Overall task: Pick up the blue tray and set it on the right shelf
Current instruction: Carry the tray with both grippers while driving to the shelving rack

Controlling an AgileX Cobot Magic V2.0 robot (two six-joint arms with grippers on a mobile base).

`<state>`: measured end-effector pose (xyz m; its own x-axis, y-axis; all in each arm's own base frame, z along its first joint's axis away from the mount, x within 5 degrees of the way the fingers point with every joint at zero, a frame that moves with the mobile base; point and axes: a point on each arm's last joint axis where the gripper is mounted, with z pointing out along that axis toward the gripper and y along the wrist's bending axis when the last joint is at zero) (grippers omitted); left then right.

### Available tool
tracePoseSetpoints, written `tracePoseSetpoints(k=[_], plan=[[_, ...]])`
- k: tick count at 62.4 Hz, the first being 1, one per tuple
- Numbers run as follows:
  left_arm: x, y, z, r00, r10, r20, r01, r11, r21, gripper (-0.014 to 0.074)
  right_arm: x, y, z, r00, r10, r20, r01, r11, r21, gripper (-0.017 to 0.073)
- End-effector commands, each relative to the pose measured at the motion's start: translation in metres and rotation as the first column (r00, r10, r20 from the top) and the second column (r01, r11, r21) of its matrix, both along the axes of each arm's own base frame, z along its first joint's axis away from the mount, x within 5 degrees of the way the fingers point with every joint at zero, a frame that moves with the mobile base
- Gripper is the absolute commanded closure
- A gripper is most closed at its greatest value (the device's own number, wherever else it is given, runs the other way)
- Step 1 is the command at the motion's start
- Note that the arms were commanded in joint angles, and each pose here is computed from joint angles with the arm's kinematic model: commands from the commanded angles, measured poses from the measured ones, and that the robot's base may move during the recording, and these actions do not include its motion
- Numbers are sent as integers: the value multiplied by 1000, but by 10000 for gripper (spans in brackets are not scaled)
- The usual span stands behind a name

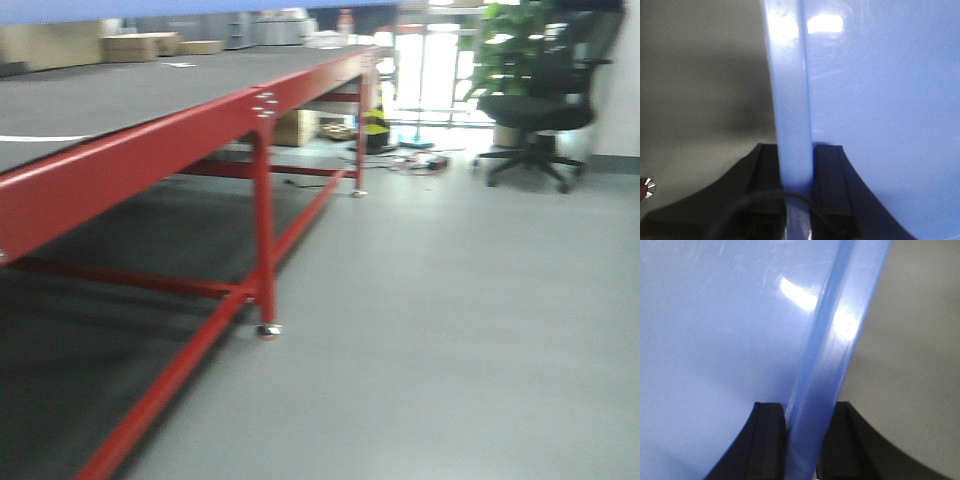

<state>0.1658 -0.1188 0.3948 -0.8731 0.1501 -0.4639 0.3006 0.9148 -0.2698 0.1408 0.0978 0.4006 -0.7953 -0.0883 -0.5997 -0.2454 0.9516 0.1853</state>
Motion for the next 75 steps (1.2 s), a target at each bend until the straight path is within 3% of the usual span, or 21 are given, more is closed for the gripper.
tracePoseSetpoints(k=[1,75], plan=[[-6,1,13,998,-38,50,39,999,-23,642,1,0,16,993,26,119,-31,999,43,503],[-6,1,13,998,-38,50,39,999,-23,642,1,0,16,993,26,118,-31,999,43,503]])
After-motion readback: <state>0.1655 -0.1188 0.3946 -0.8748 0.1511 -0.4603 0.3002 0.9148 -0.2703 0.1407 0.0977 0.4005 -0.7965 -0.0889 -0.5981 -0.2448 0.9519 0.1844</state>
